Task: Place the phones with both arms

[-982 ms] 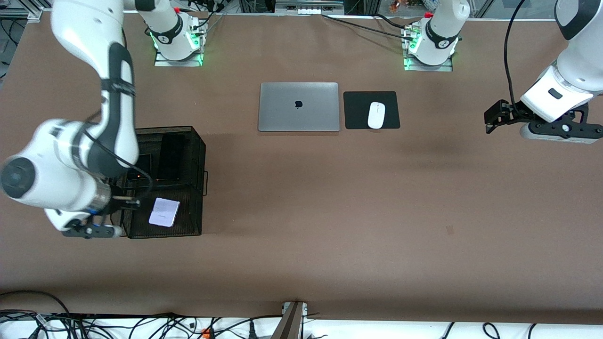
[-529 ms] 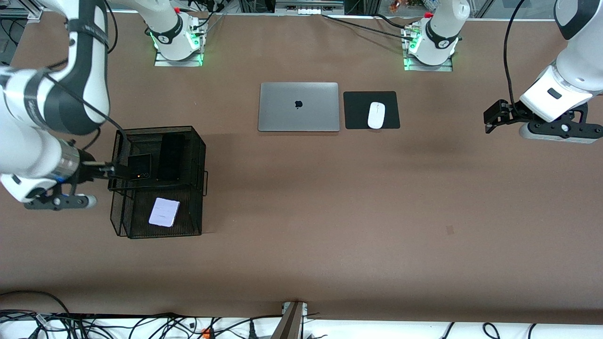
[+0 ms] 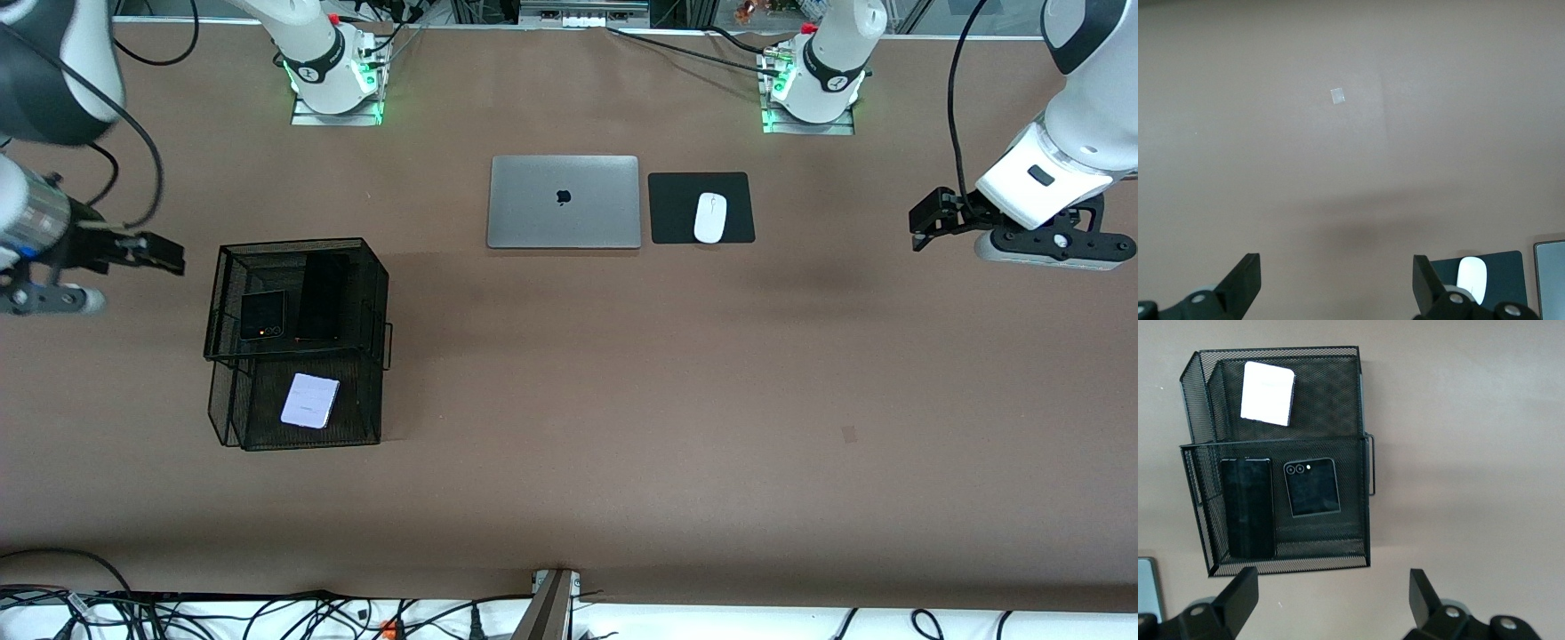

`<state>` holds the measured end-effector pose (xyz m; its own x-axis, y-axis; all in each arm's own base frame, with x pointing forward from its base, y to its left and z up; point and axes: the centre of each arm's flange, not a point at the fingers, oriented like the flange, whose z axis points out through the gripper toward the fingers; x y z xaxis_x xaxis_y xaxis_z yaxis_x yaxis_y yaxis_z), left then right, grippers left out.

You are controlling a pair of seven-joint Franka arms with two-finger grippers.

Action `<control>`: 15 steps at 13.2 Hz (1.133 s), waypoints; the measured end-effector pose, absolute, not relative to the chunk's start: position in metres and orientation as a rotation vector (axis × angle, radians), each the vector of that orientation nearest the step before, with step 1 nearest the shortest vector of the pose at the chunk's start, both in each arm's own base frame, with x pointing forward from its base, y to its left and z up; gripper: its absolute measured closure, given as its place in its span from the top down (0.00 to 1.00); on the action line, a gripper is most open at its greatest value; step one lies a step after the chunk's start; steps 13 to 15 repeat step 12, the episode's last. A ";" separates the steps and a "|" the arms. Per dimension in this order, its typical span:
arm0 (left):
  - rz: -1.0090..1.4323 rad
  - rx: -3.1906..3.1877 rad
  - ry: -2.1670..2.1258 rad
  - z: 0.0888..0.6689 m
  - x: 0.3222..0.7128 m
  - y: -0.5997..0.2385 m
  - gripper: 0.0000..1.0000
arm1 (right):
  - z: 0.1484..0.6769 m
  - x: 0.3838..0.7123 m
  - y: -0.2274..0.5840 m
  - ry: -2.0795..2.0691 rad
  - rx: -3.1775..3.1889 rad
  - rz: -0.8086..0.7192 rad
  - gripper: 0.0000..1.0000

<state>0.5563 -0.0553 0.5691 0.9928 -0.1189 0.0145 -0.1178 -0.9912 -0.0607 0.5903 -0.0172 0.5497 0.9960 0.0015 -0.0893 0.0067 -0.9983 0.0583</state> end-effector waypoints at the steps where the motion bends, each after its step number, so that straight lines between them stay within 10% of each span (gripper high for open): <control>1: -0.028 -3.076 0.186 0.569 0.556 -0.057 1.00 | 0.557 0.583 -0.027 -0.012 3.087 -0.136 1.00; 15: -0.027 -3.077 0.167 0.569 0.557 -0.049 1.00 | 0.576 0.570 -0.035 -0.020 3.088 -0.113 1.00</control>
